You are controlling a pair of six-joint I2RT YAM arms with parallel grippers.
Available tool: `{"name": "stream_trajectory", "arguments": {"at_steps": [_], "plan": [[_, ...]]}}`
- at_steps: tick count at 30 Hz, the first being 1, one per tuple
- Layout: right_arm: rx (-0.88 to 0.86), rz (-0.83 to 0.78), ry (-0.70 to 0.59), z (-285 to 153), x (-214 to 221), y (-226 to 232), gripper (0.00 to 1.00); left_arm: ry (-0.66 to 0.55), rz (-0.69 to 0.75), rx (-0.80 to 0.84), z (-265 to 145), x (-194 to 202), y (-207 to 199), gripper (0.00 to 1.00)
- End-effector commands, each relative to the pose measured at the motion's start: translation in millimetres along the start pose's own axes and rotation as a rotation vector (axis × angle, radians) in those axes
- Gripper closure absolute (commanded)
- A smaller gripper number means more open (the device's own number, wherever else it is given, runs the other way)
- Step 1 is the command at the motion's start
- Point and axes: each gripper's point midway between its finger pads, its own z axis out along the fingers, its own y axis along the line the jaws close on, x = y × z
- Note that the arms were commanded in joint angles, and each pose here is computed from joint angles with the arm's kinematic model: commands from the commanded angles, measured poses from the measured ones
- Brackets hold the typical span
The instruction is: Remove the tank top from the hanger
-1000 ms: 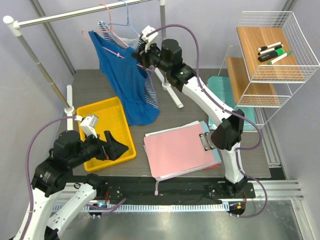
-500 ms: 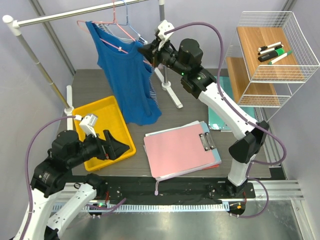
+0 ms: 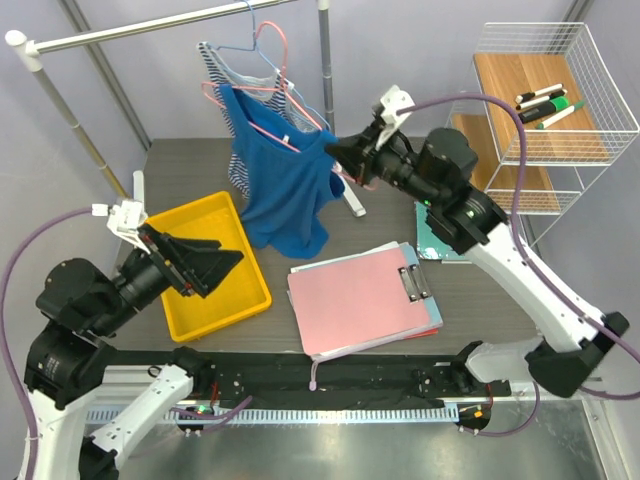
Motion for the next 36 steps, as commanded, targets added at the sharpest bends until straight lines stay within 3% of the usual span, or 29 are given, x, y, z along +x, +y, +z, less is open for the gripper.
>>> {"name": "stream_trajectory", "arguments": {"at_steps": [1, 4, 9, 17, 27, 36], "plan": [[0.011, 0.066, -0.114, -48.5, -45.1, 13.5, 0.99, -0.112, 0.075, -0.062, 25.0, -50.3, 0.3, 0.16], [0.003, 0.092, -0.114, -76.0, -46.6, 21.5, 0.99, -0.149, 0.105, -0.142, 39.8, -74.7, 9.1, 0.16], [-0.045, 0.135, -0.089, -112.3, -39.7, 38.8, 0.99, -0.181, 0.110, -0.134, 66.4, -98.2, 5.2, 0.21], [-0.058, 0.157, -0.084, -146.8, -35.7, 48.7, 0.99, -0.127, 0.108, -0.031, 104.5, -97.3, -4.7, 0.44], [-0.093, 0.180, -0.049, -155.2, -25.1, 57.4, 0.99, -0.096, 0.105, -0.072, 127.8, -93.5, 11.7, 0.29], [-0.109, 0.183, -0.060, -169.0, -29.1, 63.1, 0.99, -0.071, 0.088, -0.095, 140.0, -87.0, 22.2, 0.33]]}}
